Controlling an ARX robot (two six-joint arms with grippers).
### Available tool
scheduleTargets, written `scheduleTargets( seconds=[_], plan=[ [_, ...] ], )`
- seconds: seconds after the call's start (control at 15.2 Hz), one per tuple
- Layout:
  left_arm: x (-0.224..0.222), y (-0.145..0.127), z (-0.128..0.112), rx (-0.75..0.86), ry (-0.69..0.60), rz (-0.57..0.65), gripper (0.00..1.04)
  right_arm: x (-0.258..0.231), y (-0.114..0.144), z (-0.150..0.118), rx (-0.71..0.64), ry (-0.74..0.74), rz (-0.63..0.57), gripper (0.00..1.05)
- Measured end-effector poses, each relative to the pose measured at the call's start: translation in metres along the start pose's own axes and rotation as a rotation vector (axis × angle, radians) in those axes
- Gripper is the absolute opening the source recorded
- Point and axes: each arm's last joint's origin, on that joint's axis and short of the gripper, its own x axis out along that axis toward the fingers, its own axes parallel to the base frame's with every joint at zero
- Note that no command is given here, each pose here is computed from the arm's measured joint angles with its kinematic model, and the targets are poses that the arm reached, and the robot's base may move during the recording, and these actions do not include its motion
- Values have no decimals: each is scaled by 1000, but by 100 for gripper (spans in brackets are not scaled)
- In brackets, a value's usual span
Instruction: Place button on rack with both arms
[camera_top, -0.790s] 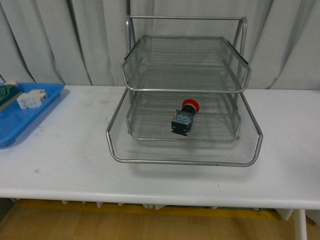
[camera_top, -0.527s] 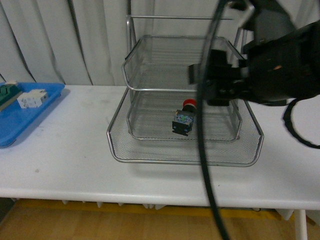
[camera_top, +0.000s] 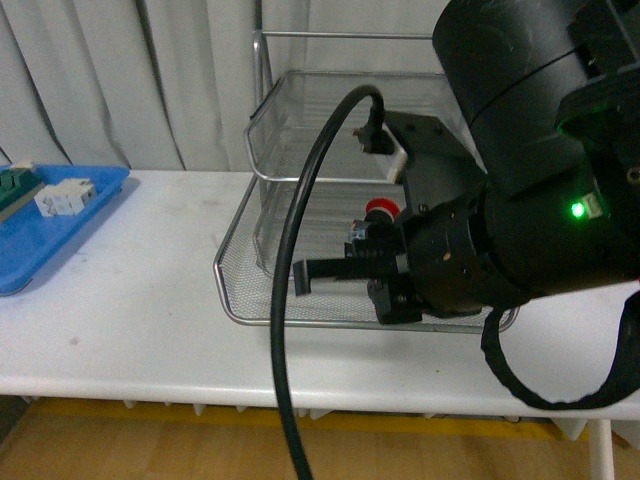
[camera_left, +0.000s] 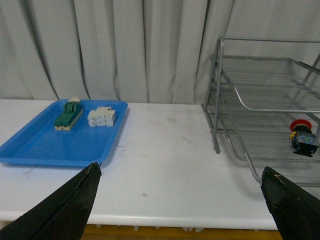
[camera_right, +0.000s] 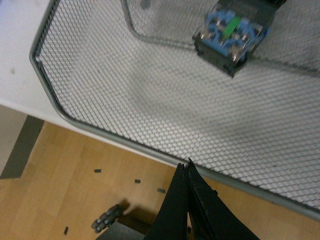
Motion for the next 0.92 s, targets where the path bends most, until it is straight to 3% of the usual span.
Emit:
scheduleTargets(
  seconds=[0.2, 0.33, 0.92],
  plan=[
    [0, 0, 0, 0, 0, 0, 98, 19, -3, -35, 4, 108, -20, 2],
    [0, 0, 0, 0, 0, 0, 98, 28, -5, -40, 4, 113, -44, 2],
    [0, 0, 0, 0, -1, 0, 98, 39, -22, -8, 25, 62, -116, 2]
  ],
)
